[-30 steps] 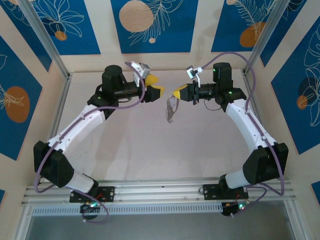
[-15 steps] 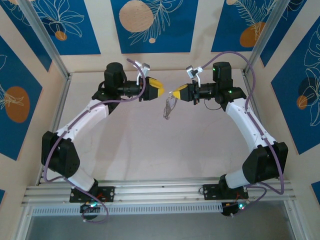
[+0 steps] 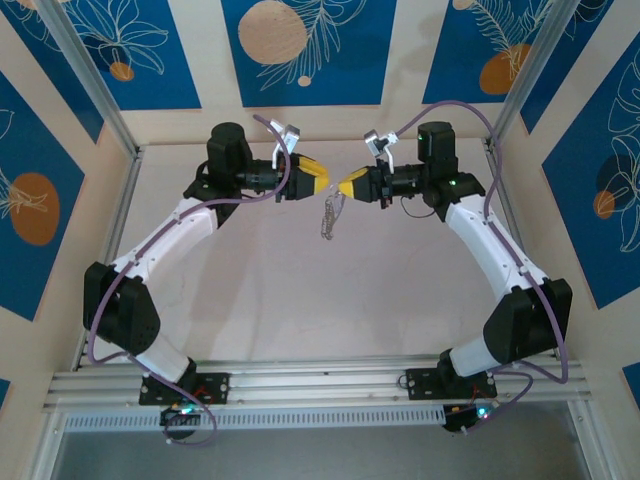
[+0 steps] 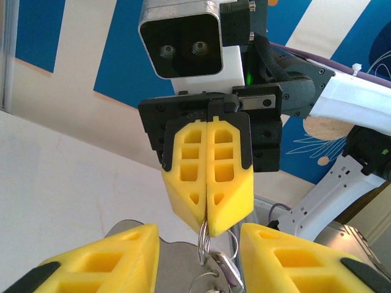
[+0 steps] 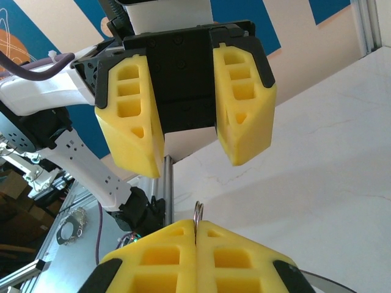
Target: Put the keys on the keyring
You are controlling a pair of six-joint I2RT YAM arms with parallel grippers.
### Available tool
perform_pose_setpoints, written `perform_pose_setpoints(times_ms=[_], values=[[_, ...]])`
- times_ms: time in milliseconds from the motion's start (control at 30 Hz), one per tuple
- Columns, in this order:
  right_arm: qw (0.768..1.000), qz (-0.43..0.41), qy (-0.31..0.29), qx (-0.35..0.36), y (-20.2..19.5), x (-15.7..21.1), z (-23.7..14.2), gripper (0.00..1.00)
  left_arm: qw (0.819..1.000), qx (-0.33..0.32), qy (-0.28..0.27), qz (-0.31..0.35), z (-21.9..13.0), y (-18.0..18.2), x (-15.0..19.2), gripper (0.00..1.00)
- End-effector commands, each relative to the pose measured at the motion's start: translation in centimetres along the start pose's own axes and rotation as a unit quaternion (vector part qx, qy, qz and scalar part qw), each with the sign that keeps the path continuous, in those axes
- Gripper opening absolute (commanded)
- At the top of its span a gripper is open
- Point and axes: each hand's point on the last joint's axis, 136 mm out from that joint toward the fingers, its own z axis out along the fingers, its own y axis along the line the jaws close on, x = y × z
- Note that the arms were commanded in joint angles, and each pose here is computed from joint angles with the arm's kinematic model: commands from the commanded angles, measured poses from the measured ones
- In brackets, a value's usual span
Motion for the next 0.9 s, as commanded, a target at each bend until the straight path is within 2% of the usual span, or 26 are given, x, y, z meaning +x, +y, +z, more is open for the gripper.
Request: perform_pose_setpoints(times_ms=[0,467,700,867], values=[[1.000,-0.020,-0.004,-0.017,1.2,-1.4,0.3,0.00,1.000,0.021,-0.001,0.015,-0.1,-0.7,-0.6,0.37],[1.000,-0.021,-0.004,-0.019,1.0,-2.0,0.9,0.00,1.000,0.024,0.011,0.014,-0.2,-0.8,0.4,0.28],[1.000,-0.021,-0.002,-0.020,1.0,-2.0,1.3,0.00,0.999,0.034,0.014,0.015,-0.3,-1.3,0.4,0.14],[1.000,-0.020,-0.002,-0.018,0.8,-2.1,1.4,0.00,0.999,0.037,0.017,0.014,-0.4,-1.5,0.7,0.10]])
